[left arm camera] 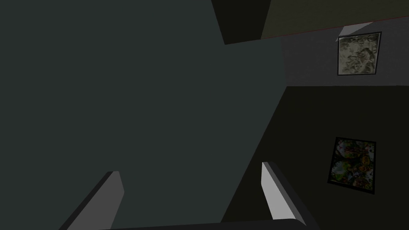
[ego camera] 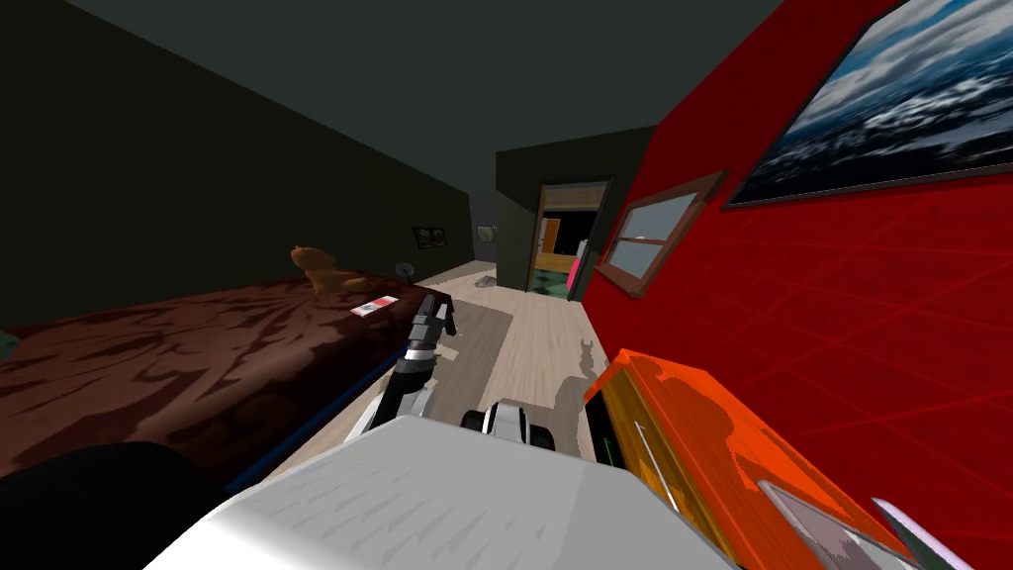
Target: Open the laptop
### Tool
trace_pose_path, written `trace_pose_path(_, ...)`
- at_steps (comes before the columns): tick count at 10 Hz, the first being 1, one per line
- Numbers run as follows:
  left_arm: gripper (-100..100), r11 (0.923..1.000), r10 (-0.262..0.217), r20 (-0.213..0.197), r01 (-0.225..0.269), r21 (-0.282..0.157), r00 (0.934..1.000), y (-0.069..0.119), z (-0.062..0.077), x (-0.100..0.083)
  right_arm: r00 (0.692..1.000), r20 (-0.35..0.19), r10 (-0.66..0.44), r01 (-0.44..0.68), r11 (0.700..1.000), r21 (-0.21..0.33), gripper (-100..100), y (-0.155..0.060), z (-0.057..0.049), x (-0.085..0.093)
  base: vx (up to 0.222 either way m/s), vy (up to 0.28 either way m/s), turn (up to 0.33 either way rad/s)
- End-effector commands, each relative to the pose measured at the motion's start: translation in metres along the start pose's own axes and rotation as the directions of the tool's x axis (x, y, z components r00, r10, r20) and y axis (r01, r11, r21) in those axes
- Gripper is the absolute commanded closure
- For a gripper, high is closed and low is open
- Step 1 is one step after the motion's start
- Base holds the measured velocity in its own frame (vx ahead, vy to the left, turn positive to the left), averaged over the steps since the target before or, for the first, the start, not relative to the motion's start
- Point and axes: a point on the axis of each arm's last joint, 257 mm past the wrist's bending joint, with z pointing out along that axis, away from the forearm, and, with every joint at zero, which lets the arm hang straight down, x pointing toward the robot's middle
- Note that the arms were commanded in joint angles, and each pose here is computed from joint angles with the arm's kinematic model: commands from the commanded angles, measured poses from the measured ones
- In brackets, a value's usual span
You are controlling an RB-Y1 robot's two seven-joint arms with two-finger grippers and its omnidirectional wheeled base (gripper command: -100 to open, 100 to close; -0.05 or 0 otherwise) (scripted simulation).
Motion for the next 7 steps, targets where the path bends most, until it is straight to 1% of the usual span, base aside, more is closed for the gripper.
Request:
trace_pose_path(1,0,1.0,0.0,0.0,0.0,0.0,1.0,0.0,0.0,0.0,1.0,0.008,0.002,-0.002,1.0,0.0,-100,-0.016,0.015,-0.002,0.043,0.057,-0.076)
trace_pose_path(5,0,1.0,0.0,0.0,0.0,0.0,1.0,0.0,0.0,0.0,1.0,0.028,0.006,-0.006,1.0,0.006,-100,-0.04,0.034,-0.006,0.052,0.048,-0.047)
trace_pose_path(6,0,1.0,0.0,0.0,0.0,0.0,1.0,0.0,0.0,0.0,0.999,0.042,0.008,-0.008,1.0,0.012,-100,-0.054,0.042,-0.008,0.045,0.062,-0.079)
trace_pose_path(7,0,1.0,0.0,0.0,0.0,0.0,1.0,0.0,0.0,0.0,0.999,0.05,0.009,-0.009,1.0,0.016,-100,-0.061,0.046,-0.01,0.035,0.067,-0.059)
